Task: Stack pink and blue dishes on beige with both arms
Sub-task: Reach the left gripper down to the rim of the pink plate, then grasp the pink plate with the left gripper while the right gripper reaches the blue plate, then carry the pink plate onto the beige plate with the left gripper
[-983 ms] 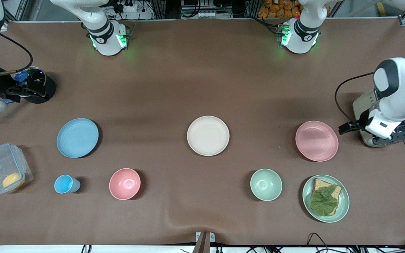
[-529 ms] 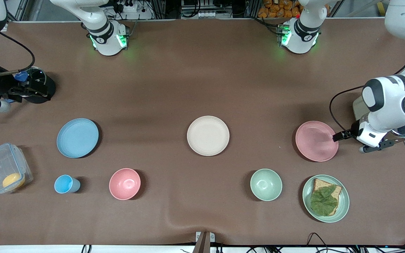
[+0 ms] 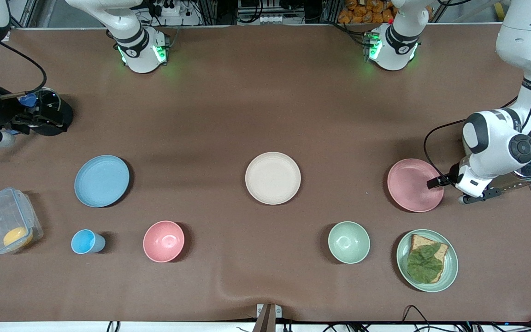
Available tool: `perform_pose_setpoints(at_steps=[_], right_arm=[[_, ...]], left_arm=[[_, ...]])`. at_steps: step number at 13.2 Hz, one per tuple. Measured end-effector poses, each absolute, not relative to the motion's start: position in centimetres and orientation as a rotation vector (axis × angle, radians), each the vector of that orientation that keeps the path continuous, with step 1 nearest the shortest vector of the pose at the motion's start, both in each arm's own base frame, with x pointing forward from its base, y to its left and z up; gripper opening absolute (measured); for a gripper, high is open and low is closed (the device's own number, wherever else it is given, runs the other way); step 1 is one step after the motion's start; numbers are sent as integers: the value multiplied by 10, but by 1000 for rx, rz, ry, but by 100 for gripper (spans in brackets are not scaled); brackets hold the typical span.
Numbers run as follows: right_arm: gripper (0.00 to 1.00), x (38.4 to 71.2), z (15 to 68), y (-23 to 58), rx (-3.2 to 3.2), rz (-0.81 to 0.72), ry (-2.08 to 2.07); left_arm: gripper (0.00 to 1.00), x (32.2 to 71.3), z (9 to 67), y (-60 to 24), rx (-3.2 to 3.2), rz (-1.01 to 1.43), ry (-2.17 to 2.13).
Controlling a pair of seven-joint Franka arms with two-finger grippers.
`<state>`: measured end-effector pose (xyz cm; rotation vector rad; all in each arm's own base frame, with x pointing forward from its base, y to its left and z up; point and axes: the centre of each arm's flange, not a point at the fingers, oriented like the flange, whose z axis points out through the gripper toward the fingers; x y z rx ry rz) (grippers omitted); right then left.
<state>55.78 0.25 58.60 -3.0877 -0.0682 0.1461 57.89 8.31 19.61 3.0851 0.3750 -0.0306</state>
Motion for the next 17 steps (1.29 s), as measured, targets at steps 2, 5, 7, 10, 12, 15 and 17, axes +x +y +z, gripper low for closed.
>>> perform_pose_setpoints(at_steps=[2, 5, 7, 10, 12, 15, 17], right_arm=[[100, 557, 584, 4, -3087, 158, -72], [100, 558, 574, 4, -3084, 197, -70], [100, 559, 551, 1, -3080, 264, -58], [100, 573, 497, -24, -3074, 346, 15], [100, 585, 453, -49, -3061, 412, 73], [100, 598, 382, -75, -3038, 516, 114], [100, 600, 333, -103, -3017, 561, 122]], left_arm=[[76, 579, 196, 83, 3085, -31, 375], [44, 579, 195, 82, 3085, -33, 373], [23, 580, 196, 81, 3084, -28, 368], [5, 588, 212, 66, 3079, 0, 323], [5, 593, 241, 42, 3076, -2, 260], [5, 598, 298, -16, 3061, 10, 125], [5, 600, 325, -64, 3004, 18, 95]])
